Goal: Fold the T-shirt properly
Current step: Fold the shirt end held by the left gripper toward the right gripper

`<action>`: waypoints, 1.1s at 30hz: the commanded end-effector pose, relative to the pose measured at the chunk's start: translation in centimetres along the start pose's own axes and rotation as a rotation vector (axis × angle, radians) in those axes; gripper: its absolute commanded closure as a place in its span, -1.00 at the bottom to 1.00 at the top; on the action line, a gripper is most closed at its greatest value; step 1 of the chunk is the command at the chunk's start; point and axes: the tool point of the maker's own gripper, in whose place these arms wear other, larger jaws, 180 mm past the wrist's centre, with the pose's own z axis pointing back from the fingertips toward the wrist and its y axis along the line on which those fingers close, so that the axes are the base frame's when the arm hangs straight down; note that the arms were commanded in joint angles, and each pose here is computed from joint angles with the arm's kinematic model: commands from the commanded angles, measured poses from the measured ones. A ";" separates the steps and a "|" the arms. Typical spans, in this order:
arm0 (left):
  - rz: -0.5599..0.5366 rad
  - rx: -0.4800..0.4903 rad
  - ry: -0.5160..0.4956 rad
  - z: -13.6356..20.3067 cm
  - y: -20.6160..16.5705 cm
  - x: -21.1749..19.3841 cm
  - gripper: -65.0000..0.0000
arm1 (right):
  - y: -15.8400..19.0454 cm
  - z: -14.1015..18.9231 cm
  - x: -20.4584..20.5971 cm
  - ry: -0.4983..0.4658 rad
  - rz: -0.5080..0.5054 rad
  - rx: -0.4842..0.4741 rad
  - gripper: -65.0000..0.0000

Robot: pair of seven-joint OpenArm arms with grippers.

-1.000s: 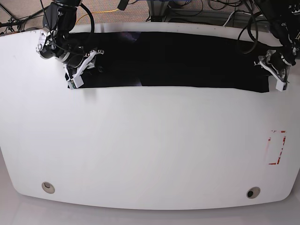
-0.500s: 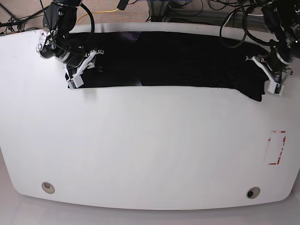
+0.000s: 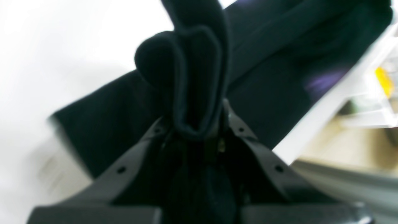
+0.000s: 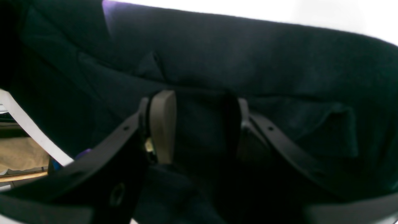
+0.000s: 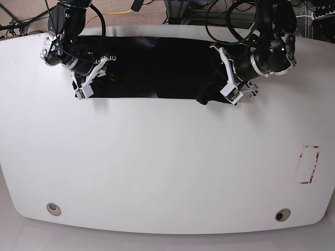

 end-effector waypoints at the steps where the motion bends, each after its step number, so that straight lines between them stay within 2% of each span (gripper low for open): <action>1: -0.007 -0.037 -0.064 -0.7 -0.9 1.9 1.00 | -0.5 0.3 -0.4 0.032 0.016 -0.026 0.22; 5: -0.018 -0.094 -0.089 -2.1 -2.4 3.2 1.00 | -0.6 0.3 -0.4 0.032 0.015 -0.026 0.22; 9: 0.002 -0.071 -0.089 -2.5 -2.3 3.5 0.97 | -0.4 0.4 -0.4 0.029 0.013 -0.021 0.22; 11: -0.011 -0.056 -0.076 -2.6 -2.0 3.4 0.83 | -0.5 0.3 -0.3 0.027 0.014 -0.022 0.22; 16: -0.042 -0.096 -0.058 -3.4 -3.6 3.4 0.15 | -0.4 0.3 -0.1 0.024 0.016 -0.021 0.22; 19: -0.061 -0.130 -0.056 -3.7 -4.8 3.5 -0.15 | -0.4 0.3 -0.1 0.024 0.016 -0.021 0.22; 22: -0.090 -0.179 -0.055 -4.1 -6.5 3.8 -0.17 | -0.4 0.3 -0.1 0.022 0.017 -0.021 0.22; 27: -0.099 -0.162 -0.090 -3.5 -6.3 4.9 -0.17 | -0.4 0.3 -0.1 0.023 0.017 -0.021 0.22; 31: -0.057 -0.060 -0.108 -2.2 -2.6 4.9 -0.17 | 0.3 1.0 1.5 -0.028 0.046 -0.011 0.22; 33: -0.029 0.001 -0.086 -1.3 -0.7 3.7 -0.16 | 1.1 1.8 2.8 -0.070 0.076 0.002 0.20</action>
